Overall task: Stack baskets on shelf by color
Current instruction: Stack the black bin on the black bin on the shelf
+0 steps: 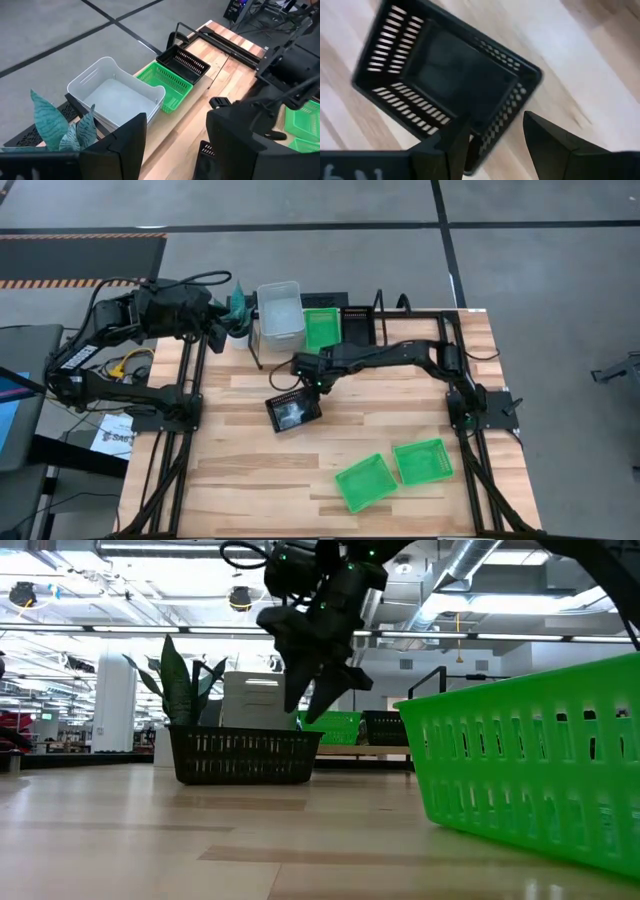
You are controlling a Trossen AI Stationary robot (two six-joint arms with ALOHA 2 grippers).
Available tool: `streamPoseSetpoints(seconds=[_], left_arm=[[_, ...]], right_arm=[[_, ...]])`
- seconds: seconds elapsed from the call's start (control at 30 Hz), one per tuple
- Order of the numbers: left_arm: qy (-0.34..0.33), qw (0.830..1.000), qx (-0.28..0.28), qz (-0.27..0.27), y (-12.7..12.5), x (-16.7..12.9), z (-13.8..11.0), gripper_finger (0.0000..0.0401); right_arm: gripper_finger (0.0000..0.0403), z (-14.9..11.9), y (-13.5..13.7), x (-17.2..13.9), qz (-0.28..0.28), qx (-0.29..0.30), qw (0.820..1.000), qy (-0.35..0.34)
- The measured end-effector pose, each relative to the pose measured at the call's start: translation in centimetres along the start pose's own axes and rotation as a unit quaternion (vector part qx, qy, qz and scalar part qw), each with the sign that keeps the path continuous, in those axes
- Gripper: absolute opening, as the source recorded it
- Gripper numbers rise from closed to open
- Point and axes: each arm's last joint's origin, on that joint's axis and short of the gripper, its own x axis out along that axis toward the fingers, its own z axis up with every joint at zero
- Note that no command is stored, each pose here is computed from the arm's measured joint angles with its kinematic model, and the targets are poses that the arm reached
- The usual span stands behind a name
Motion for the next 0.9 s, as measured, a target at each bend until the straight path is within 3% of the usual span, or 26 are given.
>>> streamPoseSetpoints(seconds=[0.47,0.63,0.8,0.9], left_arm=[[0.005,1.0,0.004,0.002,0.0,0.0,-0.1,0.0194],[0.004,1.0,0.001,0.003,0.0,0.0,-0.1,0.0194],[0.003,1.0,-0.005,0.003,0.0,0.0,-0.1,0.0194],[0.003,1.0,-0.006,0.003,0.0,0.0,-0.1,0.0194]], right_arm=[[0.0199,-1.4,-1.3,2.9,-0.001,0.014,1.0,0.003],[0.0137,-1.5,-1.8,3.5,0.018,0.017,1.0,0.016],[0.0023,-1.2,-2.4,3.4,0.028,-0.006,0.999,0.024],[0.0017,-0.8,-2.7,2.9,0.053,-0.022,0.998,0.041]])
